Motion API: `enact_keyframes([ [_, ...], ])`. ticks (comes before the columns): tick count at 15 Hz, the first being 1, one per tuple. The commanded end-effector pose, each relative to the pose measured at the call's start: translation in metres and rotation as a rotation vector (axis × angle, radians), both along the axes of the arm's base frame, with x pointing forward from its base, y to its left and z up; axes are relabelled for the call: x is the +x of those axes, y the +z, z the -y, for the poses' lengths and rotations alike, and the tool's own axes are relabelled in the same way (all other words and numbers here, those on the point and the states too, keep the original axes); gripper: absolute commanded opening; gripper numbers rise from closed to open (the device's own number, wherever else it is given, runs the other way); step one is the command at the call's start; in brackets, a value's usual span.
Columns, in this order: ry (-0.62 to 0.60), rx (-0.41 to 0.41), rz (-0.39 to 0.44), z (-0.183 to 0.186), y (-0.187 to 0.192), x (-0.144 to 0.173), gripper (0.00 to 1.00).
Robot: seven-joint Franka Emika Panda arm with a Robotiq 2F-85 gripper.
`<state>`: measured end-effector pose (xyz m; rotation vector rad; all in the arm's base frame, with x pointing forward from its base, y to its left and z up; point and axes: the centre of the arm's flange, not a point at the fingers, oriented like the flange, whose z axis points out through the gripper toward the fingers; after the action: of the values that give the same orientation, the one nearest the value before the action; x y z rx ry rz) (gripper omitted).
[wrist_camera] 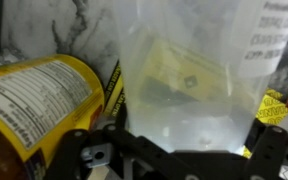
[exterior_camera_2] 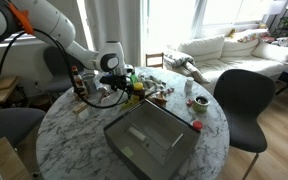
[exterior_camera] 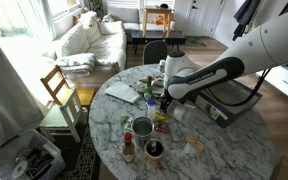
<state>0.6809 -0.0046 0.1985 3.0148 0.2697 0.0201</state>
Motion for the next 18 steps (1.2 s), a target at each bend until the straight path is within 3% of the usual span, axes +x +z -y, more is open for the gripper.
enact_keyframes([
  [1, -0.019, 0.004, 0.023, -0.002, -0.013, 0.014, 1.00],
  [9, -0.026, 0.033, 0.086, -0.005, -0.003, 0.026, 1.00],
  [11, -0.050, 0.045, 0.099, -0.003, 0.015, 0.023, 1.00],
  [15, -0.119, 0.051, 0.008, 0.008, 0.079, -0.007, 1.00],
  [18, -0.235, 0.118, -0.111, 0.013, 0.123, -0.042, 1.00],
])
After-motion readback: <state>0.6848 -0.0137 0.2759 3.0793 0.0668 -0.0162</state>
